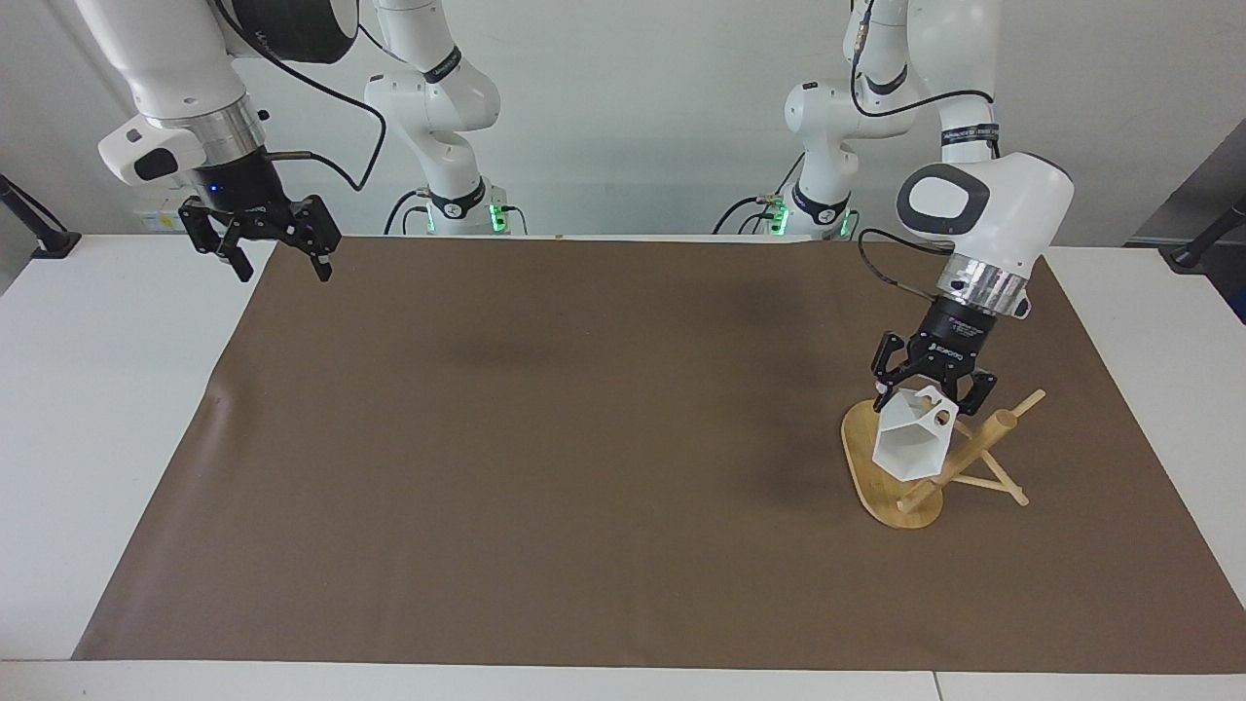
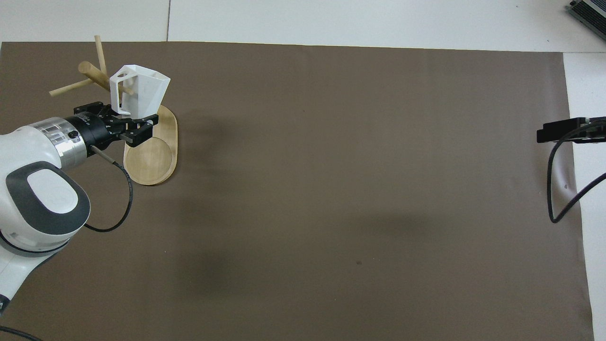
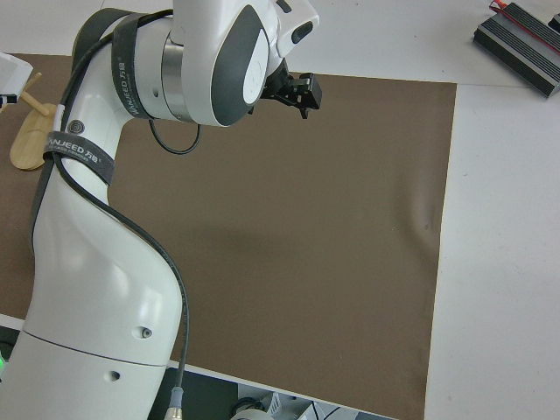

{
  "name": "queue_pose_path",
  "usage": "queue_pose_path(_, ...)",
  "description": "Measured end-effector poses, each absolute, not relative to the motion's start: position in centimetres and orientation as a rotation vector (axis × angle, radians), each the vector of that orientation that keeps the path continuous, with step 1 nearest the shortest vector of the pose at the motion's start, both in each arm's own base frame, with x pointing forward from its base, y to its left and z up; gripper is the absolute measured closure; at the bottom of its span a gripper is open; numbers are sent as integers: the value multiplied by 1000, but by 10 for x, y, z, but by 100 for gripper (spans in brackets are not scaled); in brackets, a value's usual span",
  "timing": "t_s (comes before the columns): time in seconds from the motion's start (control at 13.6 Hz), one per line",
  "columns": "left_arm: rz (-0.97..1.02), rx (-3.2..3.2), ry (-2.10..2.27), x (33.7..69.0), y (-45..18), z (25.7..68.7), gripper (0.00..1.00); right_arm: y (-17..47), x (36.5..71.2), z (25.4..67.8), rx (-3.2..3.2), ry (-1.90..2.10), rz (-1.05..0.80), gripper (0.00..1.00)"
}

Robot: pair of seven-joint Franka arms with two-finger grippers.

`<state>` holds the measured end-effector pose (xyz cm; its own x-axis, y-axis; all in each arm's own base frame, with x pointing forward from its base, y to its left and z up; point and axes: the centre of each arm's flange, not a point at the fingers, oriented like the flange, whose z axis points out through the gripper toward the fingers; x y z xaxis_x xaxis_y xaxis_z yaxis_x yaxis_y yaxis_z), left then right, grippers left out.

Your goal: Hang cup on rack

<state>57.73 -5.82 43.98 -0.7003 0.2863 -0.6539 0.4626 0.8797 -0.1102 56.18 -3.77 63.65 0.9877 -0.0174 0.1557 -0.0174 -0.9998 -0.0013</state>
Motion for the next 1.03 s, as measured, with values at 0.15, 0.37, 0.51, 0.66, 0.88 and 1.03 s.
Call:
queue_pose_path(0.15, -350, 533, 2388, 577, -58, 440, 20, -38, 569, 643, 3120, -28, 329, 0)
queue_pose_path(0.37, -349, 529, 2388, 578, -57, 440, 0, -40, 573, 647, 3113, -34, 371, 0)
queue_pose_path(0.51, -348, 517, 2392, 578, -51, 440, 0, -47, 573, 647, 3111, -50, 369, 0)
queue_pose_path(0.66, -339, 534, 2404, 580, -42, 440, 0, -58, 574, 644, 3109, -80, 362, 0)
queue_pose_path(0.88, -326, 609, 2433, 584, -28, 447, 0, -73, 573, 642, 3105, -121, 355, 0)
queue_pose_path(1.03, -323, 640, 2454, 585, -15, 452, 0, -81, 571, 640, 3104, -143, 347, 0)
